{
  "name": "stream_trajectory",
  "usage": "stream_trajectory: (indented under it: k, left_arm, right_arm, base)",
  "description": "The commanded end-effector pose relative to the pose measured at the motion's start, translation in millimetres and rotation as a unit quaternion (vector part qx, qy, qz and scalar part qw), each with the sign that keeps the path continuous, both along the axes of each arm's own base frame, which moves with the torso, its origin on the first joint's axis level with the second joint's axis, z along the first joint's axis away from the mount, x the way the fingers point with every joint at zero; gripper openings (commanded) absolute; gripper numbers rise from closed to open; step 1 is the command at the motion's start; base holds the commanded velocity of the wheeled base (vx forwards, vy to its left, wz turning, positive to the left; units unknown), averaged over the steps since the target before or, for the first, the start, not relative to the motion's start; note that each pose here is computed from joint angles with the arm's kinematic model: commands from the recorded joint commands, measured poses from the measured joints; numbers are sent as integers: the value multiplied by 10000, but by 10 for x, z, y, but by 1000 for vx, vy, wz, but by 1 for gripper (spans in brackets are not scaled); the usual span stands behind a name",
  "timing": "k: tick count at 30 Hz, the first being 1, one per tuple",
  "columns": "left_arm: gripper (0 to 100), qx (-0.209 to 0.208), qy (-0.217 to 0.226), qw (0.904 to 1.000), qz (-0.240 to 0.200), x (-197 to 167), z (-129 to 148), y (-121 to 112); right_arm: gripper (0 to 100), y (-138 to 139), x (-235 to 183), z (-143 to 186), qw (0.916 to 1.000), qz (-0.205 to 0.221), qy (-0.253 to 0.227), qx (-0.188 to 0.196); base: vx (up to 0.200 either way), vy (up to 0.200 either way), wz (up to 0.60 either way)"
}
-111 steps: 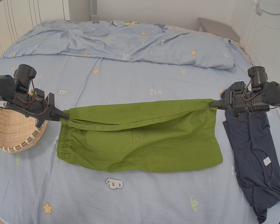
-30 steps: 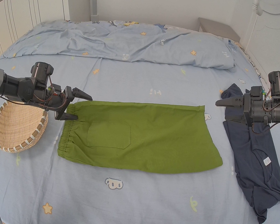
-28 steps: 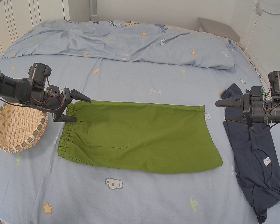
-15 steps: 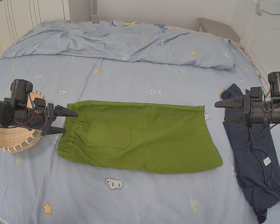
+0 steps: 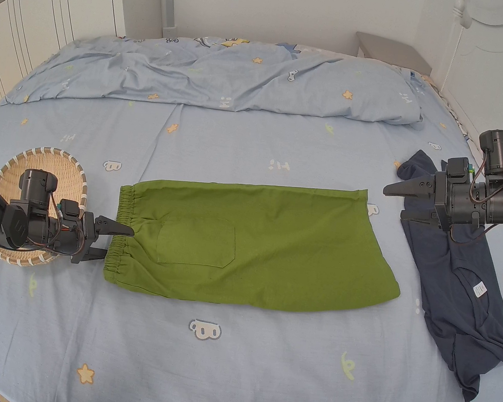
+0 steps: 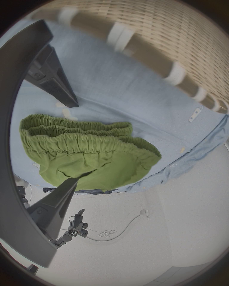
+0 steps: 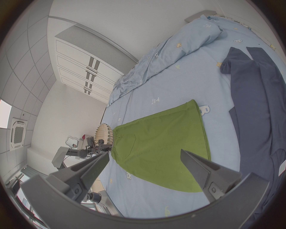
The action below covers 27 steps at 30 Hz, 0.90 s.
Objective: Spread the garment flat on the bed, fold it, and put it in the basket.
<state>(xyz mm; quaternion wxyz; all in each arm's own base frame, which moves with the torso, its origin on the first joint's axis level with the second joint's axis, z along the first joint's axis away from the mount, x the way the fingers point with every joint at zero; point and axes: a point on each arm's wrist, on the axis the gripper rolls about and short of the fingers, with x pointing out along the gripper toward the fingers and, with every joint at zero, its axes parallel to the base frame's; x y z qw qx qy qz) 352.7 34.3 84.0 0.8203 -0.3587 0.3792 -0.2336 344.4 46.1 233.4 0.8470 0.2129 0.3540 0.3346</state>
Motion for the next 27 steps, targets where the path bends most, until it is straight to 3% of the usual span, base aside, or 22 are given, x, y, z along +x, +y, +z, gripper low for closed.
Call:
stream_trajectory:
  k: [1,22,23,27]
  left_arm:
    - [100,-26,140,9999,-61,52,-113,-35]
    - [100,-136,-63,9993,-336,243,-267,-233]
    - [0,-162,-57,9992,-357,239,-262,-229]
    - [0,-412,11,9981,-461,220,-260,-170]
  right_arm:
    - [100,3,6,-11,10000,7,15,1]
    - [100,46,8,-51,10000,63,-16,-1]
    - [100,46,10,-52,10000,63,-31,0]
    - [100,42,22,-55,10000,55,-46,2]
  base:
    - [0,0,0]
    - [0,0,0]
    - [0,0,0]
    - [0,0,0]
